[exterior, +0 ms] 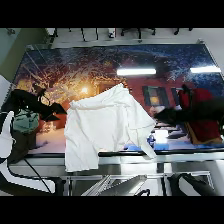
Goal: Fold the shirts.
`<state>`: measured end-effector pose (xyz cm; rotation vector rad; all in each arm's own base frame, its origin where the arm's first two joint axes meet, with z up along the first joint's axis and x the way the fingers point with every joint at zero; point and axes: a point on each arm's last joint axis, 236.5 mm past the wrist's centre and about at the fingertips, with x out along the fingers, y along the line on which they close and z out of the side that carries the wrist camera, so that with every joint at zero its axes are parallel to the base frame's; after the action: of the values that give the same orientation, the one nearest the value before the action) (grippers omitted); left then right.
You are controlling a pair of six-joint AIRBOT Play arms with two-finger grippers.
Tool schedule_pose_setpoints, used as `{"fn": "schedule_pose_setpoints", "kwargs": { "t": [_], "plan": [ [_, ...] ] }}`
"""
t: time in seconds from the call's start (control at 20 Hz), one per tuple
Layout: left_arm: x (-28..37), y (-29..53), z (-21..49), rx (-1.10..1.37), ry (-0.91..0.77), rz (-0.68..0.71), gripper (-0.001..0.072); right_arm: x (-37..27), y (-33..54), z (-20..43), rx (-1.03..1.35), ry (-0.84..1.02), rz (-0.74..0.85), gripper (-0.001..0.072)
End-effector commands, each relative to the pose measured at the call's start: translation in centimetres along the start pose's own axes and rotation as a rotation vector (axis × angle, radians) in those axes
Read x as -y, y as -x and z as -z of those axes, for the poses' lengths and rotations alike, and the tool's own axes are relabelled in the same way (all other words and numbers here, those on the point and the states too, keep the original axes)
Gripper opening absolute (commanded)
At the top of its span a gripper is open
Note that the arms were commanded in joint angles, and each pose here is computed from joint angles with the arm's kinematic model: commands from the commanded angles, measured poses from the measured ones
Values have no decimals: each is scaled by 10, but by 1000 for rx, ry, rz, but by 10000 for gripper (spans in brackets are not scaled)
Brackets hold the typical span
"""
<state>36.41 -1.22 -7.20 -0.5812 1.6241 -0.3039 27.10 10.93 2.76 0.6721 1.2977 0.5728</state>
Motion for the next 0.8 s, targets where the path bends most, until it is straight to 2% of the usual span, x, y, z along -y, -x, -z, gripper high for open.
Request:
{"fn": "schedule_pose_setpoints", "kwargs": {
  "t": [0.0, 0.3, 0.35, 0.4, 0.45, 0.5, 0.75],
  "plan": [
    [-29, -22, 65, -138, 84, 19, 686, 40, -21, 89, -100, -9, 126, 532],
    [-4, -58, 65, -88, 38, 104, 685, 73, -23, 118, -215, 49, 271, 532],
    [0, -62, 66, -96, 20, 94, 661, 72, -25, 120, -228, 59, 270, 532],
    [4, -65, 66, -100, 7, 92, 450, 69, -29, 123, -249, 76, 264, 532],
    [7, -67, 67, -106, -4, 89, 179, 67, -33, 126, -268, 101, 265, 532],
    [10, -69, 68, -114, -15, 87, 19, 66, -37, 129, -290, 132, 272, 532],
    [12, -69, 70, -121, -21, 86, 19, 71, -65, 146, -417, 202, 311, 531]
  ]
}}
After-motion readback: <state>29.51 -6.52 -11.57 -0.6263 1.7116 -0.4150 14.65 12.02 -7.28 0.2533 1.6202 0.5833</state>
